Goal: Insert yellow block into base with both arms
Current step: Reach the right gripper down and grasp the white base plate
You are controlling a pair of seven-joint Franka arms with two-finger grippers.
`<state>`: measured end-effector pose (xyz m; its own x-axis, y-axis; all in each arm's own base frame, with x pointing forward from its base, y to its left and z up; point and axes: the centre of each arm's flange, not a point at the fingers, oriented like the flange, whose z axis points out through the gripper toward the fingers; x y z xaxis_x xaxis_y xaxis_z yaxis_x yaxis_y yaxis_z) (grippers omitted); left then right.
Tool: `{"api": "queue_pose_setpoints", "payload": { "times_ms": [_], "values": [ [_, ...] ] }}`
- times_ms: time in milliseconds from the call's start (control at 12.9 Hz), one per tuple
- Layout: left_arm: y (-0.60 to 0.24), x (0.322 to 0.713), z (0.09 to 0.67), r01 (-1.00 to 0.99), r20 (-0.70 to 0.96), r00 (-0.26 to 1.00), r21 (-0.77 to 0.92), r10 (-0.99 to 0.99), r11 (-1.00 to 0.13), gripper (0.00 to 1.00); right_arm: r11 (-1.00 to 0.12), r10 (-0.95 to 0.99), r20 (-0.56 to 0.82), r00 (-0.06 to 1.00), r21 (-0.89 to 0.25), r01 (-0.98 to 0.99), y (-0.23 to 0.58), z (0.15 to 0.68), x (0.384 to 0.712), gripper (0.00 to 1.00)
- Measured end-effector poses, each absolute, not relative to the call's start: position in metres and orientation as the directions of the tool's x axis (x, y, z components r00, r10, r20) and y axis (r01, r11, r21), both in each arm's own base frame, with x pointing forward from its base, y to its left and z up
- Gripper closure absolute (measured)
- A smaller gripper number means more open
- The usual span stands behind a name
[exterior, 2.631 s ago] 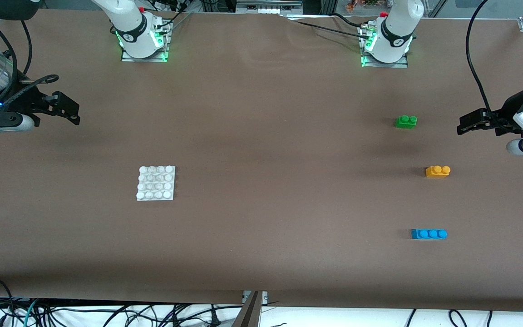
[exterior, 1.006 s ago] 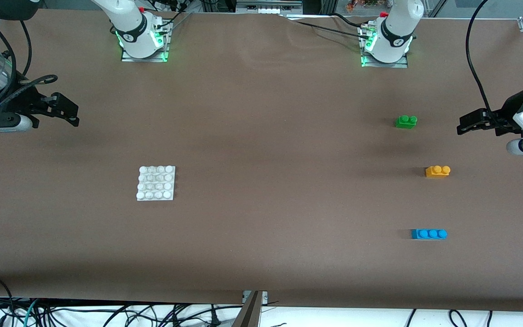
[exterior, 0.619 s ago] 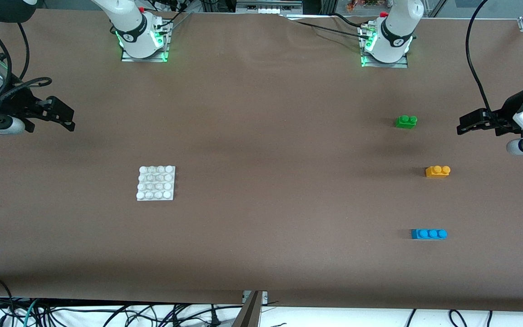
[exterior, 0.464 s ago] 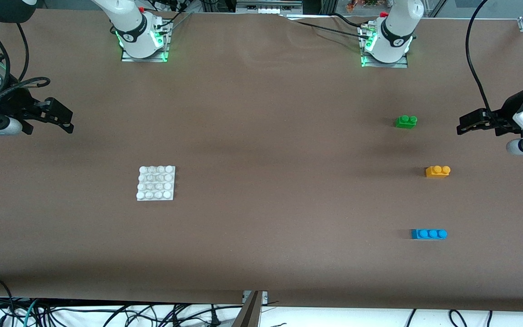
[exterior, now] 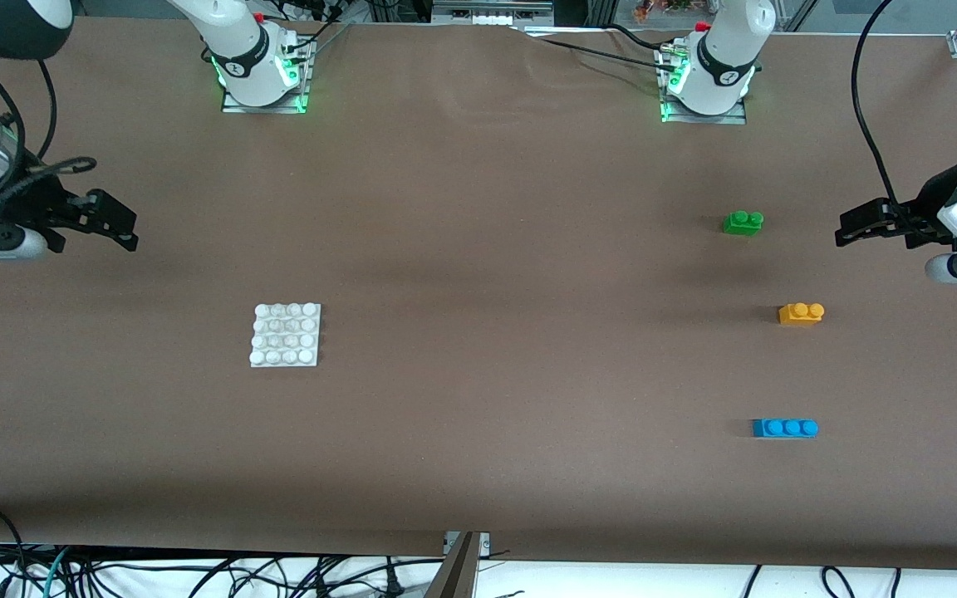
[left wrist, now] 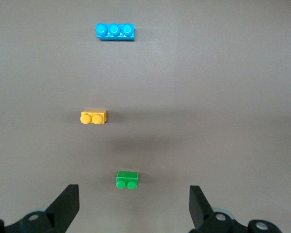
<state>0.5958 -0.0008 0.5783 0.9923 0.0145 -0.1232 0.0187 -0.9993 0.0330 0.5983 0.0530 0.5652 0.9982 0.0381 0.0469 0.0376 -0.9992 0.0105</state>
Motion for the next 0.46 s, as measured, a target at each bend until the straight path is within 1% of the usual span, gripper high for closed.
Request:
{"api": "queue_pose_setpoints", "payload": {
  "times_ms": [155, 464],
  "values": [
    [-0.001, 0.596, 0.578, 0.018, -0.123, 0.992, 0.033, 0.014, -0.999, 0.00, -0.999, 0.046, -0.018, 0.999, 0.012, 0.046, 0.059, 0.519, 0.615, 0.00],
    [-0.001, 0.596, 0.578, 0.018, -0.123, 0.992, 0.033, 0.014, -0.999, 0.00, -0.998, 0.056, -0.069, 0.996, 0.010, 0.057, 0.068, 0.434, 0.645, 0.00]
  ]
}}
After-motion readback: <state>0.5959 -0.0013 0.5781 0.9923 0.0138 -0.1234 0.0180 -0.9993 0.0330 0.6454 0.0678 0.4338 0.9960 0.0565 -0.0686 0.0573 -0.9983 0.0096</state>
